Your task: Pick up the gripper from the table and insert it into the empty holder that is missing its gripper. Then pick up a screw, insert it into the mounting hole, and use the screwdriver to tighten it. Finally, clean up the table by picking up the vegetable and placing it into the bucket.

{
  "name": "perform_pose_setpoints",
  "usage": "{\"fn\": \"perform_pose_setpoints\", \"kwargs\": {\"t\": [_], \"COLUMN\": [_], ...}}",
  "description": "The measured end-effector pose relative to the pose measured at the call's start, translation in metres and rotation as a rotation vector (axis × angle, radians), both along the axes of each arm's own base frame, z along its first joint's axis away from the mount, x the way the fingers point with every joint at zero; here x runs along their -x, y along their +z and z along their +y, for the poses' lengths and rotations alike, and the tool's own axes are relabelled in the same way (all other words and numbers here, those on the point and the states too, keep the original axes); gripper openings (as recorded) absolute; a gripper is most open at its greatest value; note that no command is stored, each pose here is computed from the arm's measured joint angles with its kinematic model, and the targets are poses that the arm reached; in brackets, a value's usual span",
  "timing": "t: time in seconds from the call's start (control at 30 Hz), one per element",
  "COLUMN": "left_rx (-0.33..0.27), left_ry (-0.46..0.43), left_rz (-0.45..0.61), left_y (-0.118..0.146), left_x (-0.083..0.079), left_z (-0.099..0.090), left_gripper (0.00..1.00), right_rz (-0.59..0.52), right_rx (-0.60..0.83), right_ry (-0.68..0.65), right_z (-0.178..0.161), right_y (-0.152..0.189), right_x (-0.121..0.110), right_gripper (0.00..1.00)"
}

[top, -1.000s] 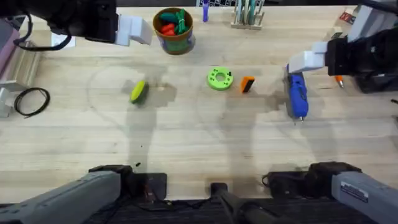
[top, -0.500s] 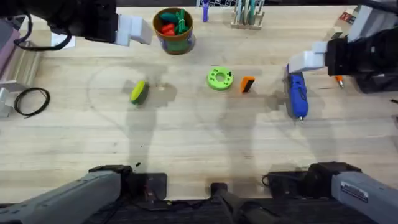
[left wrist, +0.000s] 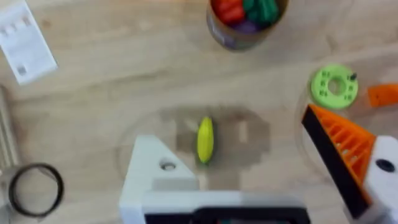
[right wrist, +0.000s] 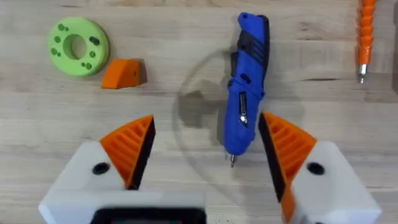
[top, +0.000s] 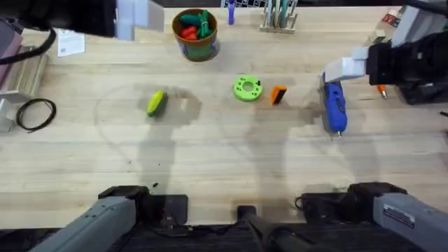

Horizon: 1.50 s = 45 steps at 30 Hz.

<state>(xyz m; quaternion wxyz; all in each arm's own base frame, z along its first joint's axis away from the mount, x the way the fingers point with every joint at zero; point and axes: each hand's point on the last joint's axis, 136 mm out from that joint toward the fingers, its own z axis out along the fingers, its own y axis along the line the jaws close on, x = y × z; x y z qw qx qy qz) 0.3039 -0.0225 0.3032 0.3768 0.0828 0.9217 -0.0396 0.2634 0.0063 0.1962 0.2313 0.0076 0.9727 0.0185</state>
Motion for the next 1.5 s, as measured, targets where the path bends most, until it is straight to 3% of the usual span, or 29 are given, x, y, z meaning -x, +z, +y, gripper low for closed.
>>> {"fn": "perform_pose_setpoints", "kwargs": {"t": [0.17, 0.3, 0.33, 0.53, 0.7, 0.97, 1.17, 1.37, 1.5], "left_rx": [0.001, 0.005, 0.009, 0.015, 0.018, 0.014, 0.013, 0.01, 0.011], "left_ry": [-0.003, -0.007, -0.013, -0.028, -0.038, -0.048, -0.049, -0.048, -0.052], "left_rz": [-0.146, -0.235, -0.313, -0.484, -0.619, -0.909, -0.937, -1.014, -1.004], "left_y": [0.008, -0.005, -0.018, -0.041, -0.064, -0.068, -0.094, -0.077, -0.08], "left_x": [-0.008, -0.01, -0.009, -0.004, 0.007, 0.038, 0.052, 0.062, 0.064], "left_z": [-0.001, -0.001, -0.003, -0.005, -0.007, -0.009, -0.009, -0.008, -0.009], "left_gripper": [0.985, 0.985, 0.985, 0.985, 0.985, 0.985, 0.985, 0.985, 0.985], "right_rz": [0.0, 0.0, 0.0, 0.0, 0.0, 0.001, 0.001, 0.001, 0.001], "right_rx": [0.0, 0.0, 0.0, 0.0, 0.0, 0.0, 0.0, 0.0, 0.0], "right_ry": [0.0, 0.0, 0.0, 0.0, 0.0, 0.0, 0.0, 0.0, 0.0], "right_z": [0.0, 0.0, 0.0, 0.0, 0.0, 0.0, 0.0, 0.0, 0.0], "right_y": [0.0, 0.0, 0.0, 0.0, 0.0, 0.0, 0.0, 0.0, 0.0], "right_x": [0.0, 0.0, 0.0, 0.0, 0.0, 0.0, 0.0, 0.0, 0.0], "right_gripper": [0.991, 0.991, 0.991, 0.99, 0.991, 0.992, 0.991, 0.991, 0.991]}}
